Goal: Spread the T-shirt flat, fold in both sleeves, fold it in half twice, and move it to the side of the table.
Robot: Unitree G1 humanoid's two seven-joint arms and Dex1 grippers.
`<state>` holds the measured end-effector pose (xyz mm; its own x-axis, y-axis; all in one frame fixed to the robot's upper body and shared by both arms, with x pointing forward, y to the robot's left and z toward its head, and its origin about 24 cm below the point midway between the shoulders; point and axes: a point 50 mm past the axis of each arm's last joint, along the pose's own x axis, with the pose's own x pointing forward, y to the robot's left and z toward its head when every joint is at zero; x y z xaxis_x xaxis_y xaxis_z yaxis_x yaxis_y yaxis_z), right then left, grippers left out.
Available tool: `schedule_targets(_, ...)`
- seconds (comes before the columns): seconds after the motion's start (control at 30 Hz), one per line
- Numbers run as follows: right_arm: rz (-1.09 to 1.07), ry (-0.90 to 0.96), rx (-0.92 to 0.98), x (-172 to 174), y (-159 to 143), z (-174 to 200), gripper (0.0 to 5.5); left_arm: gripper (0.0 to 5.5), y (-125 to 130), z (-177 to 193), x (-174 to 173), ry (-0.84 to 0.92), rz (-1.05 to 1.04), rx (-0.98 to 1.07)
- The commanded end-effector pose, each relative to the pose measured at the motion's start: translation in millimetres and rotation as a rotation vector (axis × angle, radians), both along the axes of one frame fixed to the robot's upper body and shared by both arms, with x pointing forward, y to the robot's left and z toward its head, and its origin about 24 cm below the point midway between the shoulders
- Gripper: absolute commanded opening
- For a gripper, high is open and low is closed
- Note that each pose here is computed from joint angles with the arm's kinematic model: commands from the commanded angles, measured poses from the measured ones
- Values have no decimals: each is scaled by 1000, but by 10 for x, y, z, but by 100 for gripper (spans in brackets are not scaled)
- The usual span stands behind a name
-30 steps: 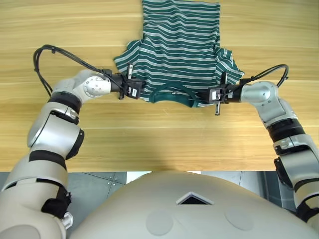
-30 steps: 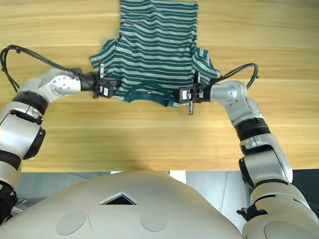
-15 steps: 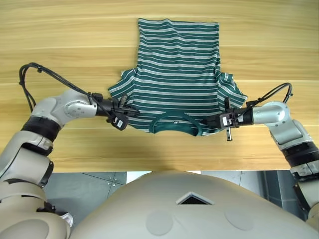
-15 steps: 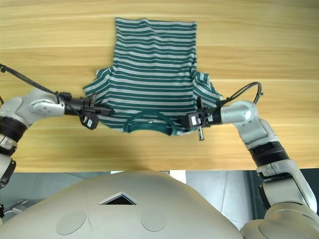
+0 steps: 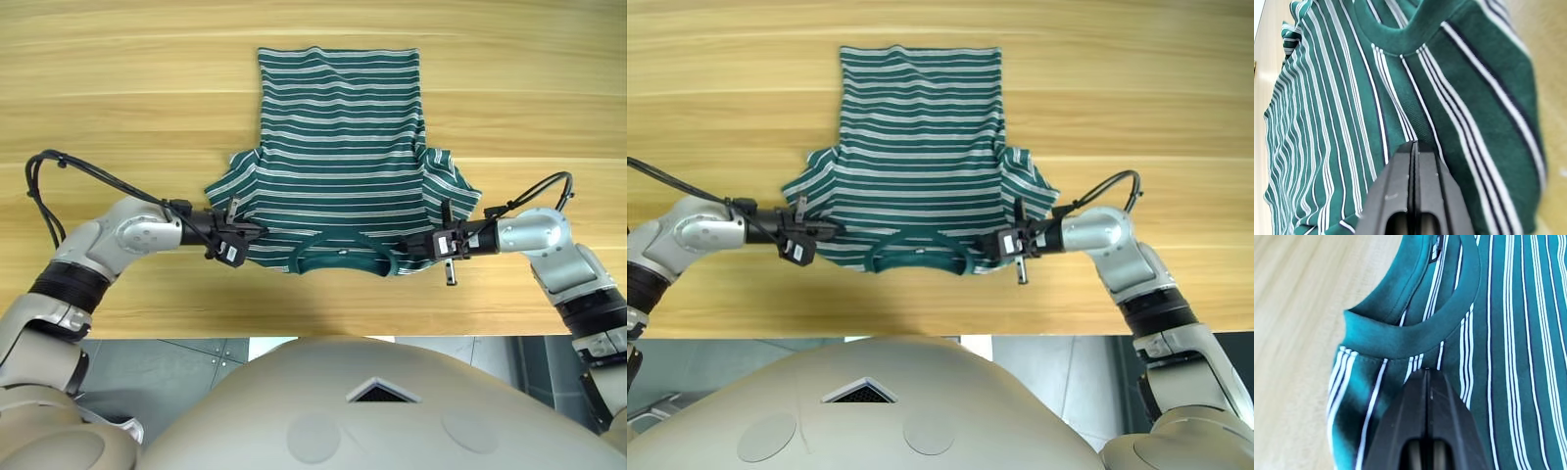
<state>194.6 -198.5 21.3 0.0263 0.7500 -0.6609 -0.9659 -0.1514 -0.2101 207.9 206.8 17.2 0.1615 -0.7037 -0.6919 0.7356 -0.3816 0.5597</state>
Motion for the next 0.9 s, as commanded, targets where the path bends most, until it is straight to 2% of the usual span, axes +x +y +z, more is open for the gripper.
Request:
schedule_targets(0.03,-7,30,1,-32,-27,14,29,26,68,-12,69,3,33,60)
schedule_targets(0.2,-69,-41,83,79,-6,153,110,96,-6,132,66,23,30,-51)
schedule_targets(0.4,-89,-78,94,134,-48,245,208,184,4,246,-112,141,14,-133)
schedule_targets(0.57,-147,-142,103,229,-104,289,294,261,336,457,68,25,142,-67)
schedule_targets(0.77,-172,-179,111,273,-112,317,297,344,962,477,125,-61,339,174)
schedule_targets(0.9,-178,-182,111,276,-109,300,297,349,1051,313,72,-56,345,260)
